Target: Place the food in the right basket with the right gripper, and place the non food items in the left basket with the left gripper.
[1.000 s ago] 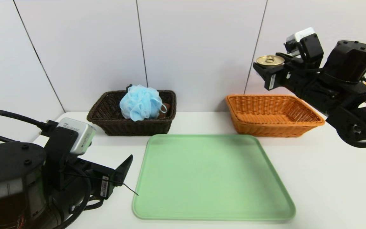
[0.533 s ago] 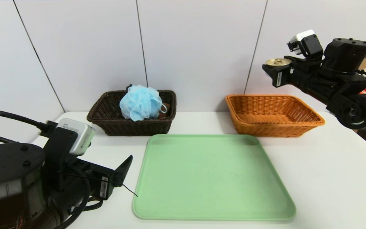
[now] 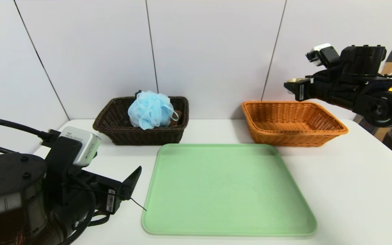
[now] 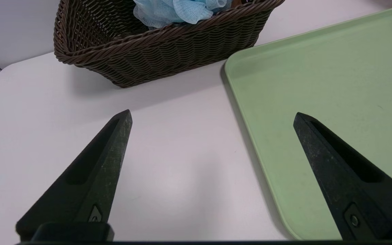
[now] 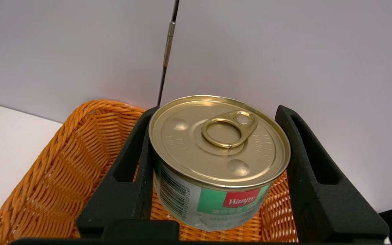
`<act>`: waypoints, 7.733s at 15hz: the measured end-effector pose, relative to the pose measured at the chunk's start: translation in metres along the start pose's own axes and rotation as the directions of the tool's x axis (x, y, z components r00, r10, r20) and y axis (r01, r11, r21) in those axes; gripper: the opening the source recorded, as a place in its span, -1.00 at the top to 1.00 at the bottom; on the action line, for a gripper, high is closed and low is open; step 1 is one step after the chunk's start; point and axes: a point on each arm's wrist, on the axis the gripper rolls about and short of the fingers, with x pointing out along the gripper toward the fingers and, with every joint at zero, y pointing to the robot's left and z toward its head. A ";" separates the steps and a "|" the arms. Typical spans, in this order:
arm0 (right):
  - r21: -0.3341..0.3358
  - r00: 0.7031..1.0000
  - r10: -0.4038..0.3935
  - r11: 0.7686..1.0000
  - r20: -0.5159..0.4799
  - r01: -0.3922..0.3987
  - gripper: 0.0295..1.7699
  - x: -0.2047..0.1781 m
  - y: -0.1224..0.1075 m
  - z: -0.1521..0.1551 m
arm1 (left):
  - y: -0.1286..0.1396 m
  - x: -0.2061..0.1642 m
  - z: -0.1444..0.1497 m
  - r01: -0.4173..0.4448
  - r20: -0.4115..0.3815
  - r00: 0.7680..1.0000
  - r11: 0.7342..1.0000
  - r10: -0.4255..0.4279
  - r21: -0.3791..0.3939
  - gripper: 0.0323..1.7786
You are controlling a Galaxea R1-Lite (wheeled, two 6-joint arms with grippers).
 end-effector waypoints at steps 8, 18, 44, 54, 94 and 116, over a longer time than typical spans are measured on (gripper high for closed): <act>0.087 0.982 0.045 0.996 -0.185 -0.030 -0.18 -0.001 -0.001 0.006 | 0.000 0.000 0.000 -0.002 0.002 1.000 1.000 0.002 -0.001 -0.90; 0.165 0.926 0.100 0.985 -0.364 -0.041 -0.18 0.002 0.005 -0.001 | 0.000 0.000 0.000 -0.002 -0.001 1.000 1.000 0.002 0.000 -0.90; 0.172 0.843 0.105 0.985 -0.528 -0.016 -0.17 0.089 0.028 -0.066 | -0.001 0.001 -0.004 0.003 -0.014 1.000 1.000 -0.003 0.007 -0.90; 0.165 0.846 0.114 0.986 -0.520 -0.031 -0.47 0.092 0.033 -0.066 | -0.003 0.004 -0.007 0.003 -0.031 1.000 1.000 -0.003 0.012 -0.90; 0.105 0.944 -0.062 0.989 -0.325 0.101 -0.91 -0.238 0.023 -0.025 | 0.036 0.014 0.011 -0.247 0.084 0.963 0.965 0.255 -0.088 -0.90; 0.187 0.952 -0.284 0.935 -0.117 0.302 -0.91 -0.367 0.022 -0.098 | 0.108 -0.113 -0.042 -0.565 0.277 0.749 0.799 0.602 -0.208 -0.90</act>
